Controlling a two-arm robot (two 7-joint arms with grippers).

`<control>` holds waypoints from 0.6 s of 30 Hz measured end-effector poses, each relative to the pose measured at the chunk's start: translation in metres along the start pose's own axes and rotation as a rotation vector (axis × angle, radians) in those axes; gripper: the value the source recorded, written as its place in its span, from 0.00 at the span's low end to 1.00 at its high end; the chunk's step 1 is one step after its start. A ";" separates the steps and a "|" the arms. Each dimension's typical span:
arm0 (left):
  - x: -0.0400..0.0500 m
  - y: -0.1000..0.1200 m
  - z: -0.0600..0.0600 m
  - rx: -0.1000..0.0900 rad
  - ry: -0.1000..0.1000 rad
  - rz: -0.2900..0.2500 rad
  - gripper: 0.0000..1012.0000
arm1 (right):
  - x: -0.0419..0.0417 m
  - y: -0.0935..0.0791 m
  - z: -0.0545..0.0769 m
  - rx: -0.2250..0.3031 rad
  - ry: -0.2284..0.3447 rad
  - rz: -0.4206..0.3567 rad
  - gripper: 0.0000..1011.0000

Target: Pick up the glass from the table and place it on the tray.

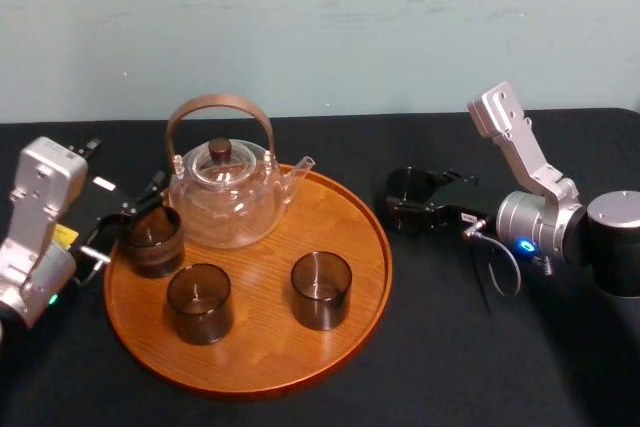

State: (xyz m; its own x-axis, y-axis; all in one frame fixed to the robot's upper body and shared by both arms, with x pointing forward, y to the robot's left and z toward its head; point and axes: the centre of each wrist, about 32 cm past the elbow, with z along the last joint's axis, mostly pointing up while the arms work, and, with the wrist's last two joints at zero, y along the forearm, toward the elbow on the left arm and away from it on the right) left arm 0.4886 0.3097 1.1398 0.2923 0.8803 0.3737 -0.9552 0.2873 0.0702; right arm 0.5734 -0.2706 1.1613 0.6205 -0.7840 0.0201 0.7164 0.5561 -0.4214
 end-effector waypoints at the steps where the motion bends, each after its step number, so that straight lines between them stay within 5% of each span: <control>1: 0.0000 0.000 0.000 0.000 0.000 0.000 0.99 | 0.0000 0.000 0.000 0.000 0.000 0.000 0.89; 18: 0.0000 0.000 0.000 0.000 0.000 0.000 0.99 | 0.0002 0.000 0.000 0.001 0.004 0.001 0.89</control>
State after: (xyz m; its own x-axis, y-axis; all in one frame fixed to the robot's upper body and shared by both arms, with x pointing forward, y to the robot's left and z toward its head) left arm 0.4886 0.3097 1.1398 0.2923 0.8803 0.3737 -0.9552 0.2874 0.0703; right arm 0.5732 -0.2710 1.1613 0.6201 -0.7844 0.0160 0.7158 0.5573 -0.4208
